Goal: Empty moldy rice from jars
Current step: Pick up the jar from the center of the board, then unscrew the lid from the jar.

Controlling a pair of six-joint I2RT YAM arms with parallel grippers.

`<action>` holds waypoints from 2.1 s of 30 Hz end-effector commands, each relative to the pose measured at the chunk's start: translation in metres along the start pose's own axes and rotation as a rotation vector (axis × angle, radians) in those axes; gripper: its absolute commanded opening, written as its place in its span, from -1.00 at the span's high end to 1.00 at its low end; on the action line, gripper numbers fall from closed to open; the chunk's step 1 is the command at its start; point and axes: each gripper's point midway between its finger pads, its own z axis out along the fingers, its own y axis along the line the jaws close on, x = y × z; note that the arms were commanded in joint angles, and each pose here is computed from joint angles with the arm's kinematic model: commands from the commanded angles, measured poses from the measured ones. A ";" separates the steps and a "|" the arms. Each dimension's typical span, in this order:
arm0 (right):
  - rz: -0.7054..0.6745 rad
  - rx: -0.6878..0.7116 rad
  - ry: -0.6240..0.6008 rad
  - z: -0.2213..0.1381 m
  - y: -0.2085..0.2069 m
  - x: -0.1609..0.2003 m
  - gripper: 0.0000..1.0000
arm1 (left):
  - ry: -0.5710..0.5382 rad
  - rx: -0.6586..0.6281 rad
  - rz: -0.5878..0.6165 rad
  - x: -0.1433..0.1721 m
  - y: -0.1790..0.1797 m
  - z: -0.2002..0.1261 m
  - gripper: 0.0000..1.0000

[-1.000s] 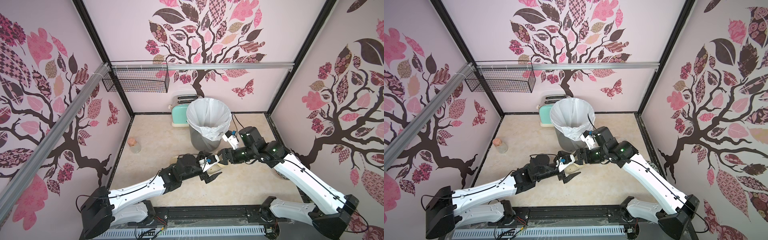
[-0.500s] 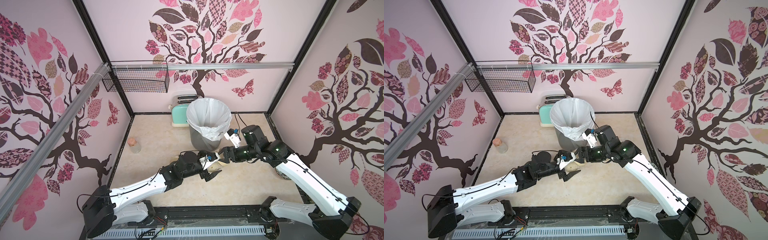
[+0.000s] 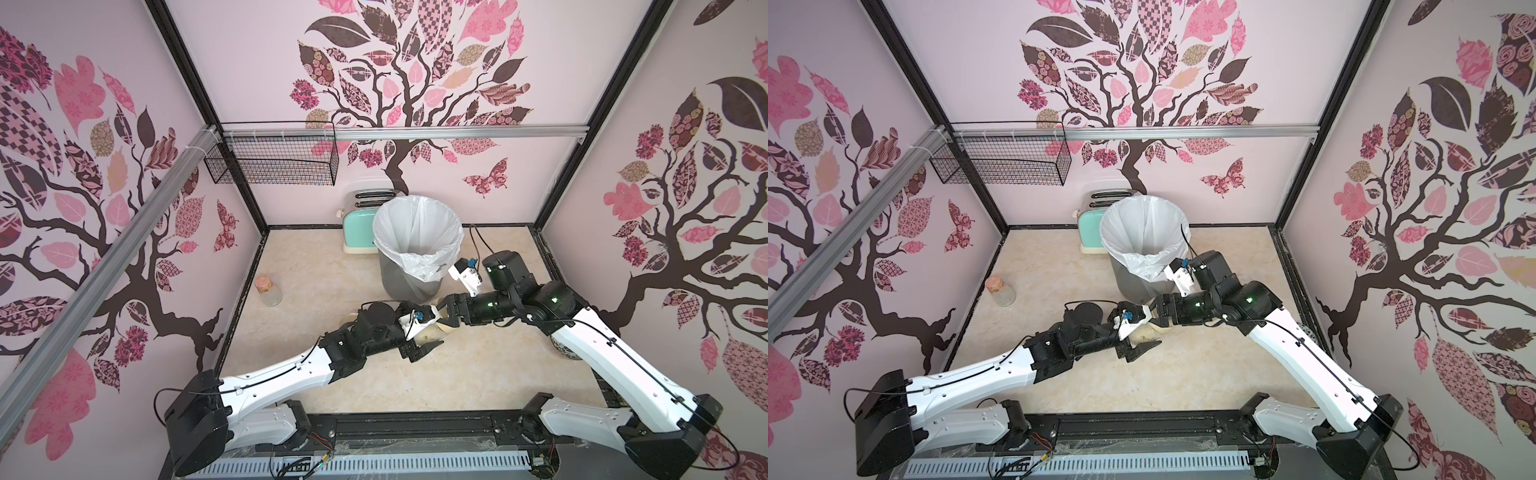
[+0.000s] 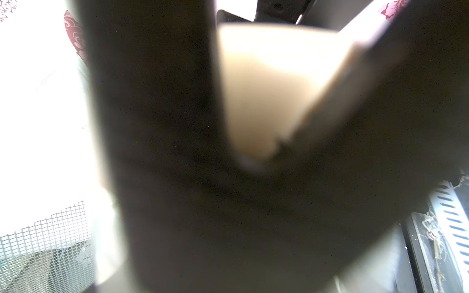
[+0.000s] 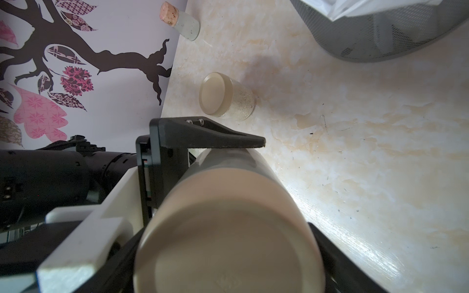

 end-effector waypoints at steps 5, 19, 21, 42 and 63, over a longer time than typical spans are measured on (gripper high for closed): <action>-0.095 -0.060 -0.073 -0.013 0.023 -0.013 -0.99 | -0.082 0.002 -0.055 -0.025 0.004 -0.010 -0.55; -0.134 -0.042 -0.076 -0.019 0.021 -0.010 -0.99 | -0.139 -0.036 -0.157 -0.026 0.017 -0.023 -0.53; -0.143 -0.035 -0.079 -0.021 0.021 -0.010 -0.99 | -0.149 -0.038 -0.170 -0.027 0.019 -0.025 -0.53; -0.318 -0.114 -0.254 -0.047 0.043 -0.027 -0.99 | -0.307 0.030 -0.266 -0.074 0.025 -0.049 -0.54; -0.350 -0.179 -0.249 -0.031 0.052 -0.040 -0.98 | -0.317 0.042 -0.229 -0.092 0.029 -0.040 -0.51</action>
